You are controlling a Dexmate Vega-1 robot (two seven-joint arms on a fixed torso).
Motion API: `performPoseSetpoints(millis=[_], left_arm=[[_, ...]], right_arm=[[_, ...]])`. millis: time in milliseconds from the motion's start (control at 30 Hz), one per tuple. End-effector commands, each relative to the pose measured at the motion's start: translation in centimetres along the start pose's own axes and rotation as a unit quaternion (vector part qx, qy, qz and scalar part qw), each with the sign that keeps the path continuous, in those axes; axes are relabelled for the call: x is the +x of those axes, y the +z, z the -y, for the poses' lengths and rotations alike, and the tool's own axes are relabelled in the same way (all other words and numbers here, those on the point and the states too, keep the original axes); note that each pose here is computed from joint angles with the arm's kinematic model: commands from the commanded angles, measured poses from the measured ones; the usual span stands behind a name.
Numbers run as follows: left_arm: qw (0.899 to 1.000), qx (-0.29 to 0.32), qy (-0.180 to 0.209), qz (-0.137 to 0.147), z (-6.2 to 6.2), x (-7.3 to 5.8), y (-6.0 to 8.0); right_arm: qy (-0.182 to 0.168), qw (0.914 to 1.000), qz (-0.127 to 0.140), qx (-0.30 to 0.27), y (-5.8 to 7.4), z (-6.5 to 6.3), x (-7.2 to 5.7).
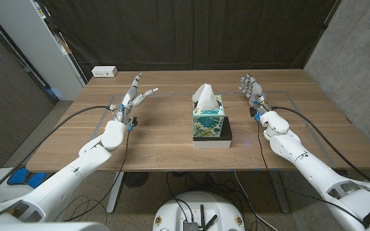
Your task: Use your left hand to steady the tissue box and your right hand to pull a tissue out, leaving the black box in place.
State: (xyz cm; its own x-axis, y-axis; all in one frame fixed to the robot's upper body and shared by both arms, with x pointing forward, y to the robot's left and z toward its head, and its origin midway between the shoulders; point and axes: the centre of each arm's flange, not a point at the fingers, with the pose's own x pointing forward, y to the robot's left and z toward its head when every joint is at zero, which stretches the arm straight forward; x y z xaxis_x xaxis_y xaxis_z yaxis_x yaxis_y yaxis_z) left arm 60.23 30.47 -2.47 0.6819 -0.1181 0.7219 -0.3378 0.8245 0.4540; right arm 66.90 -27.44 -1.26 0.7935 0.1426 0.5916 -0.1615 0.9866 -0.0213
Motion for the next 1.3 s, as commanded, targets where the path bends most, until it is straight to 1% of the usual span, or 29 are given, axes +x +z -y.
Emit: performPoseSetpoints(millis=[33,300,533,800,1000,1300], left_arm=[[1.0,-0.006,0.001,-0.002,0.4,-1.8,0.4],[1.0,-0.011,0.003,-0.001,0.7,-3.0,0.7],[1.0,-0.009,0.003,0.001,0.8,-3.8,1.1],[1.0,-0.016,0.0,0.001,1.1,-4.8,1.4],[1.0,-0.023,0.006,-0.003,0.9,-5.9,1.4],[1.0,-0.023,0.012,-0.003,0.6,-7.1,1.8]], right_arm=[[0.0,1.0,0.0,0.001,-0.1,-0.1,-0.1],[0.0,1.0,0.003,0.002,-0.1,-0.1,-0.4],[-0.001,1.0,0.004,0.004,-0.3,-0.3,-0.6],[-0.002,1.0,0.005,0.003,-0.2,-0.4,-0.8],[-0.004,1.0,0.006,0.004,-0.1,-0.5,-1.1],[-0.002,1.0,0.006,0.004,-0.2,-0.8,-1.2]])
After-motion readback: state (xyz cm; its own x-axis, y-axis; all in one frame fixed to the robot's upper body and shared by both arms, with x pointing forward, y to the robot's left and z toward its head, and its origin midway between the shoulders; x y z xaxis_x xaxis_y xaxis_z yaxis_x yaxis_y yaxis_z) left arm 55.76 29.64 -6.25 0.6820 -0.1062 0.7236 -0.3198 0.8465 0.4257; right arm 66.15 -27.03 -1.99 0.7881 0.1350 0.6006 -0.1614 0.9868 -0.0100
